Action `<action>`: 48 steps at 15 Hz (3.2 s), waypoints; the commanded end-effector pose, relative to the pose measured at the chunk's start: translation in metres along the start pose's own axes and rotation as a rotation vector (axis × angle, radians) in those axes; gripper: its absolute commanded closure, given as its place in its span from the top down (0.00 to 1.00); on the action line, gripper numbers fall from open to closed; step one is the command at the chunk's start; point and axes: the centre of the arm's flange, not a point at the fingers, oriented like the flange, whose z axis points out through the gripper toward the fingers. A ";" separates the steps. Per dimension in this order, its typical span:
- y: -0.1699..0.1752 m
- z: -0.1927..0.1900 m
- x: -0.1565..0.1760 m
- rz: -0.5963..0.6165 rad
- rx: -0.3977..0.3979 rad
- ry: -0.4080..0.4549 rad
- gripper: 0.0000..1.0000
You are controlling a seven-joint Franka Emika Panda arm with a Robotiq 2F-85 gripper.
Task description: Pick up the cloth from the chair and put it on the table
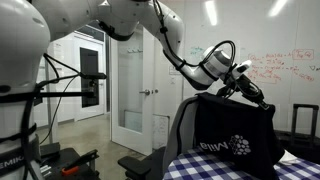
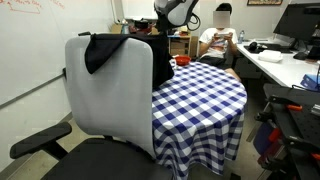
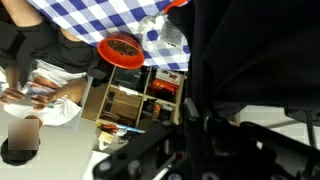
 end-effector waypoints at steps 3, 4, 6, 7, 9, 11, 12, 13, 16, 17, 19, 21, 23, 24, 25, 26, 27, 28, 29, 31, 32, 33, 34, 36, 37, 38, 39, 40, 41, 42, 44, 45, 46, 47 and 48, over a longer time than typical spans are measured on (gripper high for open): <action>0.074 -0.047 -0.036 0.084 -0.014 0.008 0.05; 0.087 -0.052 -0.038 0.103 -0.005 0.003 0.05; 0.112 -0.060 -0.043 0.133 0.001 -0.001 0.06; 0.122 -0.062 -0.047 0.136 0.006 -0.003 0.05; 0.138 -0.070 -0.051 0.134 0.026 -0.009 0.30; 0.151 -0.078 -0.059 0.133 0.044 -0.004 0.40; 0.155 -0.082 -0.061 0.136 0.051 -0.004 0.49; 0.158 -0.085 -0.063 0.140 0.060 -0.005 0.55; 0.160 -0.098 -0.066 0.125 0.087 0.001 0.76; 0.157 -0.106 -0.065 0.116 0.100 0.008 0.84; 0.148 -0.124 -0.060 0.098 0.146 -0.001 0.99; 0.130 -0.147 -0.054 0.058 0.216 -0.005 1.00; 0.106 -0.176 -0.047 0.019 0.307 -0.020 1.00; 0.095 -0.188 -0.045 -0.002 0.347 -0.020 1.00; 0.078 -0.205 -0.042 -0.021 0.392 -0.023 1.00; 0.066 -0.219 -0.040 -0.032 0.441 -0.027 1.00; 0.051 -0.235 -0.037 -0.046 0.488 -0.032 1.00; 0.040 -0.248 -0.035 -0.062 0.532 -0.043 1.00; 0.029 -0.262 -0.031 -0.096 0.556 -0.059 1.00; 0.019 -0.283 -0.027 -0.179 0.542 -0.122 1.00; 0.017 -0.288 -0.026 -0.224 0.530 -0.149 1.00; 0.023 -0.292 -0.025 -0.274 0.509 -0.176 1.00; 0.025 -0.294 -0.025 -0.322 0.491 -0.204 1.00; 0.041 -0.294 -0.024 -0.426 0.465 -0.247 1.00; 0.054 -0.293 -0.026 -0.484 0.459 -0.253 1.00; 0.063 -0.292 -0.026 -0.538 0.465 -0.254 1.00; 0.073 -0.292 -0.025 -0.585 0.485 -0.250 1.00; 0.080 -0.292 -0.023 -0.627 0.505 -0.245 1.00; 0.090 -0.292 -0.020 -0.664 0.533 -0.224 1.00; 0.096 -0.292 -0.018 -0.692 0.565 -0.205 1.00; 0.104 -0.294 -0.016 -0.738 0.630 -0.176 1.00; 0.107 -0.296 -0.016 -0.756 0.664 -0.172 1.00; 0.109 -0.301 -0.017 -0.771 0.697 -0.180 1.00; 0.109 -0.310 -0.019 -0.783 0.722 -0.213 1.00; 0.110 -0.320 -0.023 -0.795 0.745 -0.242 1.00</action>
